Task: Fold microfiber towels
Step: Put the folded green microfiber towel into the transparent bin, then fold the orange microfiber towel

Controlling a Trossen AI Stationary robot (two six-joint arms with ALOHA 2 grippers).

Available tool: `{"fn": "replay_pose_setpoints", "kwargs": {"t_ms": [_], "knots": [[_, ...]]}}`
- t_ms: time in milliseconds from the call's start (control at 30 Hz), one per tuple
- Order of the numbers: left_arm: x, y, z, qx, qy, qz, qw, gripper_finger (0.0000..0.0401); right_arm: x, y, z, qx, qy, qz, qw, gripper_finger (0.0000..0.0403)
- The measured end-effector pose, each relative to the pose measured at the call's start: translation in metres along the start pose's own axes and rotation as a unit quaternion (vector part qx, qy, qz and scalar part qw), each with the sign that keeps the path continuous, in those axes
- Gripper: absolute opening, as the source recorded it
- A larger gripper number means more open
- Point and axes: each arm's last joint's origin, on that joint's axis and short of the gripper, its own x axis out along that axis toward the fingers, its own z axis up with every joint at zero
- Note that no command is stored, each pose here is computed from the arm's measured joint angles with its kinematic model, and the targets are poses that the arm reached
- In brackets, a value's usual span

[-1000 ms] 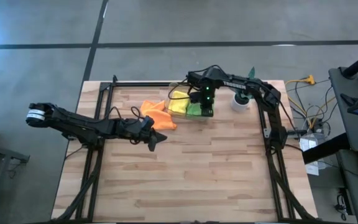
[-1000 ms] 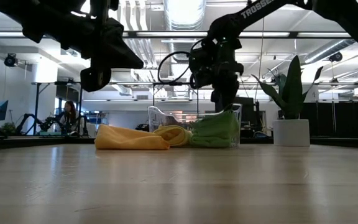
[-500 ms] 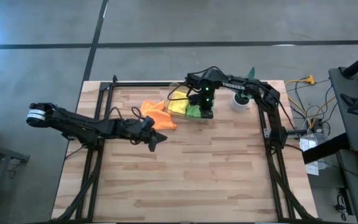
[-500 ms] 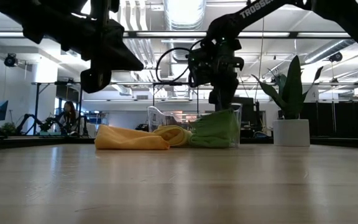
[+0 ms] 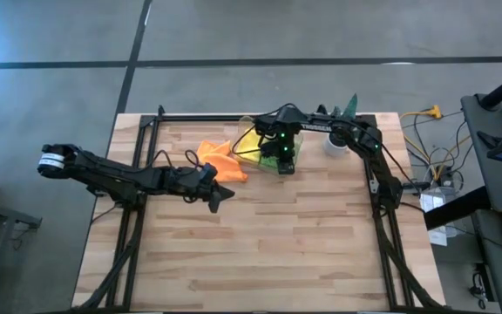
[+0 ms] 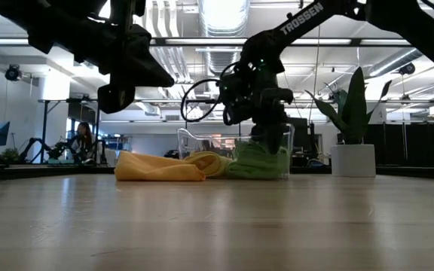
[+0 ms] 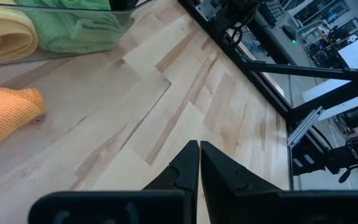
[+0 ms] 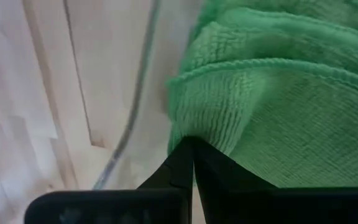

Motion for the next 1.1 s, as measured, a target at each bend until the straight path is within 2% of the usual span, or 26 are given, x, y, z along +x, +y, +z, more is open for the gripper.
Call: {"fn": "replay_pose_setpoints", "kwargs": {"t_ms": [167, 500, 633, 700, 800, 967, 1033, 1100], "knots": [[0.0, 0.0, 0.0, 0.0, 0.0, 0.0, 1.0, 0.0, -0.01, 0.002, -0.003, 0.009, -0.006, -0.016, 1.0, 0.0008], [0.0, 0.0, 0.0, 0.009, 0.0, 0.0, 1.0, 0.0, -0.064, 0.019, -0.014, -0.001, -0.065, -0.088, 0.994, 0.0008], [-0.001, 0.0, 0.0, 0.01, -0.001, -0.001, 1.0, 0.0, -0.088, 0.021, -0.024, 0.051, -0.109, -0.097, 0.988, 0.0008], [-0.002, -0.001, 0.001, 0.015, -0.004, -0.005, 1.0, 0.0, -0.103, 0.025, -0.033, 0.08, -0.144, -0.084, 0.983, 0.0008], [-0.006, -0.004, 0.004, 0.052, -0.012, -0.012, 0.998, 0.0, -0.127, 0.041, -0.051, 0.096, -0.214, -0.049, 0.971, 0.0008], [-0.021, -0.008, 0.01, 0.157, -0.027, -0.023, 0.987, 0.0, -0.151, 0.087, -0.081, 0.098, -0.322, -0.045, 0.941, 0.0008], [-0.029, -0.009, 0.011, 0.207, -0.027, -0.02, 0.978, 0.0, -0.154, 0.109, -0.093, 0.093, -0.369, -0.038, 0.924, 0.0008], [-0.037, -0.006, 0.009, 0.28, -0.009, -0.006, 0.96, 0.0, -0.151, 0.131, -0.103, 0.082, -0.418, -0.024, 0.904, 0.0008]]}}
